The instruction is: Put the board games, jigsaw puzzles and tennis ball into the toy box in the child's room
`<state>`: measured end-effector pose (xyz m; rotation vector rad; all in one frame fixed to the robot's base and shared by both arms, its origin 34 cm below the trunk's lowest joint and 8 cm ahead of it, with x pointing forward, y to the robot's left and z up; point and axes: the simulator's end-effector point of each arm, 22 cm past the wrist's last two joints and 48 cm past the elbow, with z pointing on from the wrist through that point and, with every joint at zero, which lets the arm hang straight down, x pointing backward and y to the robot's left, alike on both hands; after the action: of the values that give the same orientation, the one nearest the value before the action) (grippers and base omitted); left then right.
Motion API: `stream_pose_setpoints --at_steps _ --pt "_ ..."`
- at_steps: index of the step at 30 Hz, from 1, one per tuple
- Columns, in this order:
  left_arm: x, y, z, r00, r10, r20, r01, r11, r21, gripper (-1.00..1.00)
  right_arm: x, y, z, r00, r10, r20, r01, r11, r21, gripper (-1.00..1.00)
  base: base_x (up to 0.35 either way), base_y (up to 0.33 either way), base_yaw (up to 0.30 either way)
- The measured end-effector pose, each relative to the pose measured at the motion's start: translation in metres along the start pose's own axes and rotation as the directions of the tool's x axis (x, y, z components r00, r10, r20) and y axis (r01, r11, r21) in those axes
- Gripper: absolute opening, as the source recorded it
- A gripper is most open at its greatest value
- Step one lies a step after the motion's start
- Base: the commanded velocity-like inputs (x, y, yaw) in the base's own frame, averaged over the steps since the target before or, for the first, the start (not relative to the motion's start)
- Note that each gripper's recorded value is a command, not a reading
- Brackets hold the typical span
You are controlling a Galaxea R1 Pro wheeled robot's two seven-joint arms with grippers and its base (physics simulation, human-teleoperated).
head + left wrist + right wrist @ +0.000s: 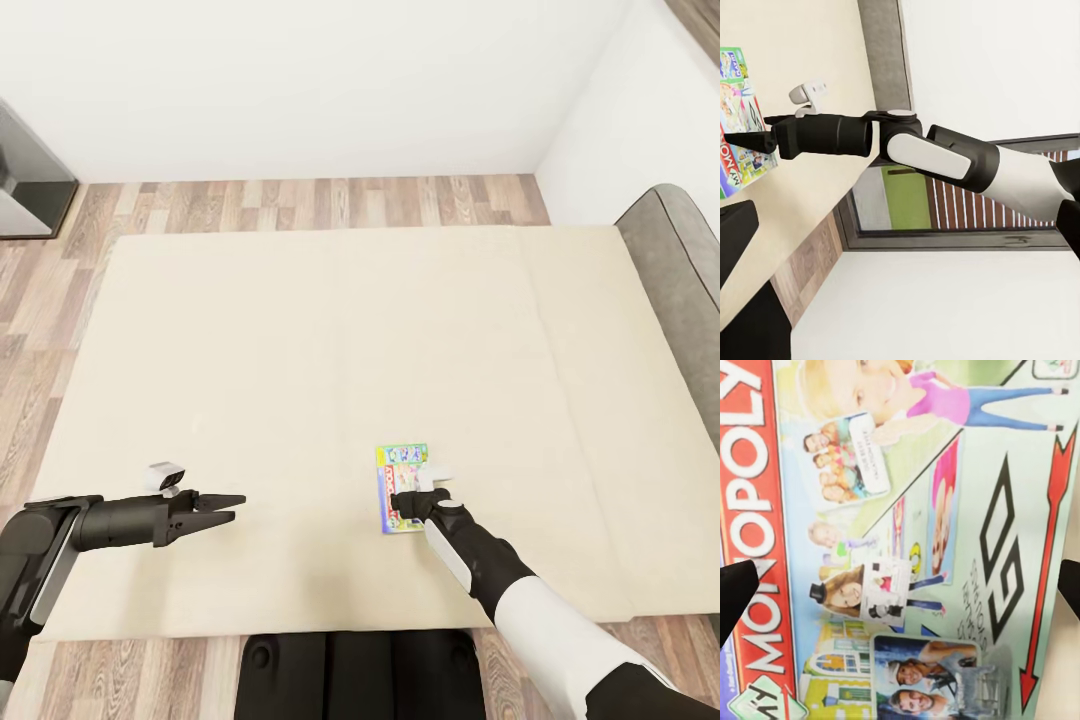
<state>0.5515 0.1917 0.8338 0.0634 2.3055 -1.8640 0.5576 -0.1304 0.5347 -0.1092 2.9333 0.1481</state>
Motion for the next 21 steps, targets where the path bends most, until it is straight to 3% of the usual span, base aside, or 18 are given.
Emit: stream_pose_setpoints --at_steps 21 --pt "0.0 0.0 0.0 1.0 0.0 0.0 0.0 1.0 0.0 1.0 0.0 0.0 0.0 1.0 0.0 0.0 0.0 1.0 0.0 1.0 -0.013 0.0 0.0"
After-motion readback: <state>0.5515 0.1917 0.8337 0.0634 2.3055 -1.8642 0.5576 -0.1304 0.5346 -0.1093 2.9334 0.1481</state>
